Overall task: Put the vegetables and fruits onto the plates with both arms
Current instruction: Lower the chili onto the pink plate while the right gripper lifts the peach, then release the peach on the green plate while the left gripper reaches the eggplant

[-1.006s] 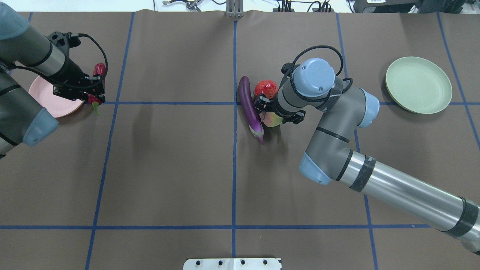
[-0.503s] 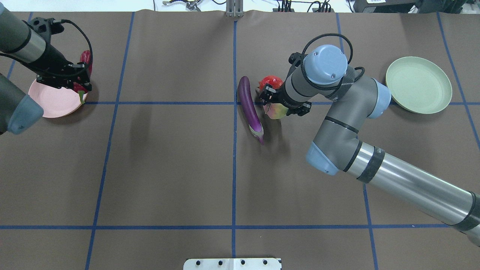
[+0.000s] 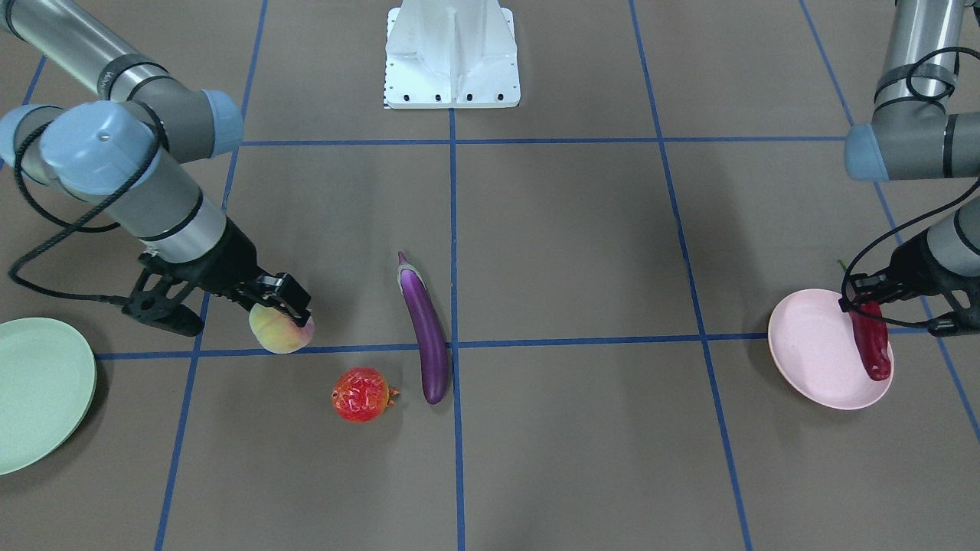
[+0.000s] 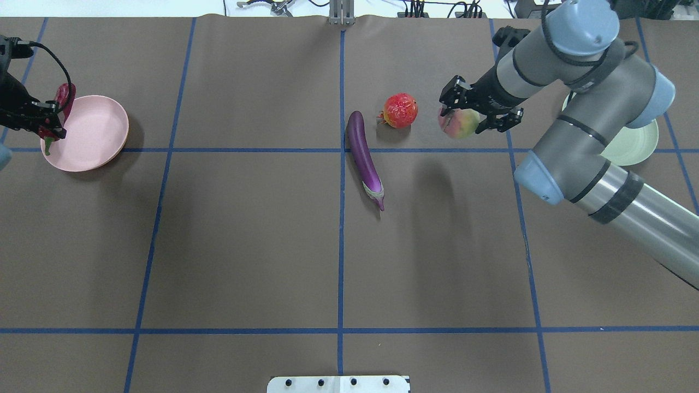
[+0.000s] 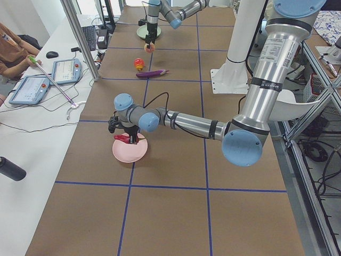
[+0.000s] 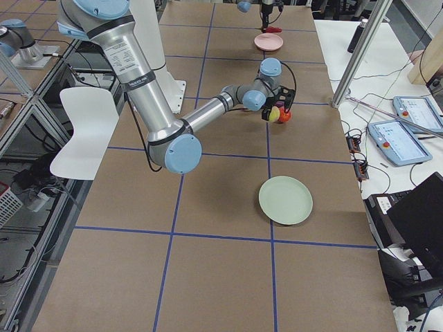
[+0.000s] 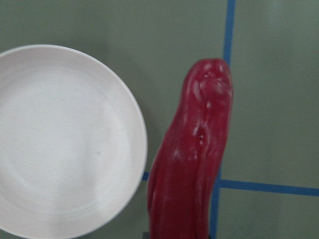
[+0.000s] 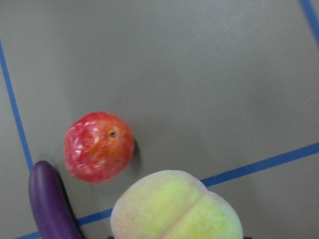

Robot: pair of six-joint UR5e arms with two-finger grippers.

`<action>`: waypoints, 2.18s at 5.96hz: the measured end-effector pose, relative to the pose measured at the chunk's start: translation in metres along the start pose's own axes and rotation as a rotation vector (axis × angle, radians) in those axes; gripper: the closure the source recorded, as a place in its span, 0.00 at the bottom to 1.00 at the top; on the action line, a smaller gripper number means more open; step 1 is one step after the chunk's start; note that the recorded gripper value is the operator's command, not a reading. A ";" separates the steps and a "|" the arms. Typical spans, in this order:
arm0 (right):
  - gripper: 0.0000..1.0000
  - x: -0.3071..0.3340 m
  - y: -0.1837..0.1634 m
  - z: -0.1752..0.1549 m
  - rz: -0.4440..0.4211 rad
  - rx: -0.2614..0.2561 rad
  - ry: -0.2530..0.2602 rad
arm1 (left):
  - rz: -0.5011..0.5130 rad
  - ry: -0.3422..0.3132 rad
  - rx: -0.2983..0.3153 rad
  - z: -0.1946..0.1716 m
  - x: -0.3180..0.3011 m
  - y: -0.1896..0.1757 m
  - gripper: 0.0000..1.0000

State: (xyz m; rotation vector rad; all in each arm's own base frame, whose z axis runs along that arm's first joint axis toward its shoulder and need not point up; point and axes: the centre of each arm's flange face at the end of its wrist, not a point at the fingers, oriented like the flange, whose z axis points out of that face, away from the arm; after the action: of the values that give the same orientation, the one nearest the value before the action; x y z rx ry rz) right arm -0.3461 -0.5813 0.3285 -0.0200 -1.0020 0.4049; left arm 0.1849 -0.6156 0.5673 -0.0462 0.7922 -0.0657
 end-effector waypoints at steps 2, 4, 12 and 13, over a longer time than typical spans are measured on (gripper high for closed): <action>1.00 0.070 -0.068 -0.017 -0.037 0.054 0.066 | -0.021 -0.021 -0.035 0.023 0.003 -0.026 0.00; 1.00 0.156 -0.136 -0.013 -0.110 0.072 0.177 | -0.060 0.031 0.009 -0.006 0.074 -0.035 0.00; 0.00 0.276 -0.167 -0.029 -0.292 -0.023 0.209 | -0.144 0.114 0.050 0.013 0.590 0.106 0.00; 0.00 0.240 -0.156 -0.027 -0.296 -0.039 0.160 | -0.152 0.103 0.059 0.022 0.611 0.115 0.00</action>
State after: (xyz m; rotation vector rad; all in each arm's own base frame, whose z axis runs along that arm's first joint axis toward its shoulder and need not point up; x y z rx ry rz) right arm -0.1608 -0.6394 0.5401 0.0593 -0.8393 0.1108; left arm 0.6332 -0.5470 0.1416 -0.0475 0.8881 -0.2366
